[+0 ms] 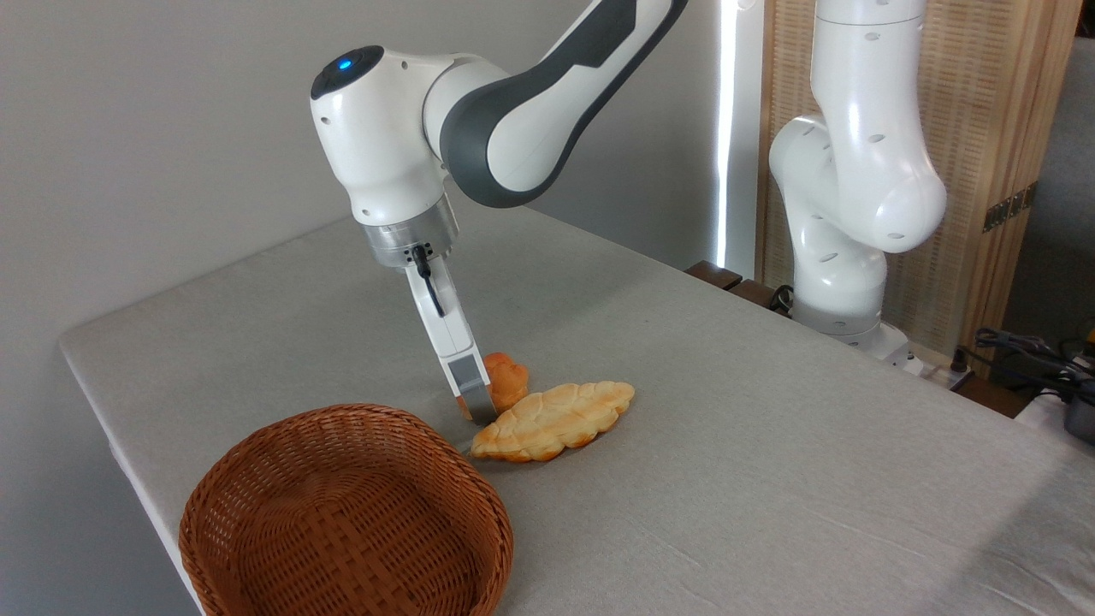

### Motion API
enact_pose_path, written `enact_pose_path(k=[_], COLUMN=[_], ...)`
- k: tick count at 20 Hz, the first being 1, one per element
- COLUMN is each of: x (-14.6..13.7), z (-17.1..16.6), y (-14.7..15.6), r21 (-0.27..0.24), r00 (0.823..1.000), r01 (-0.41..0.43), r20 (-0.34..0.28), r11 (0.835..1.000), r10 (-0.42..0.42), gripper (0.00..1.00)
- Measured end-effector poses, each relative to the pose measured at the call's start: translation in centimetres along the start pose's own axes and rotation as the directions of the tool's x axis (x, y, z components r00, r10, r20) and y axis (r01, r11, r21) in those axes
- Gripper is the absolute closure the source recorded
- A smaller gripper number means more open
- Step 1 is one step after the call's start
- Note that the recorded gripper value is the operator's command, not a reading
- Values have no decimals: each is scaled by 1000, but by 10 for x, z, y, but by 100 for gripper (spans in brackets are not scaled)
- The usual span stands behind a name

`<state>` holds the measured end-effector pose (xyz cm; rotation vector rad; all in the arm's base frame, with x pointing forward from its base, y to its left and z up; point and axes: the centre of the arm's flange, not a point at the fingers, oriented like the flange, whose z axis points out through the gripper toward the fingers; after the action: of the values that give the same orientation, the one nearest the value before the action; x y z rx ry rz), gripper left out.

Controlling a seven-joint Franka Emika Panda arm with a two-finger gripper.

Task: Put bread into the basket
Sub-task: 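Lower the gripper onto the orange bread roll and close on it, then lift the gripped orange roll up off the table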

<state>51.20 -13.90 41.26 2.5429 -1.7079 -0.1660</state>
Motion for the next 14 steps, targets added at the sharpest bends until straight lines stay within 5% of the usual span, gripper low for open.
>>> enact_pose_path(k=[3,14], x=[0,0], z=[0,0], y=[0,0], r21=[0,0], r00=[1000,1000], r01=[0,0], r20=[0,0], r11=[1000,1000], r10=[0,0], gripper=[45,45])
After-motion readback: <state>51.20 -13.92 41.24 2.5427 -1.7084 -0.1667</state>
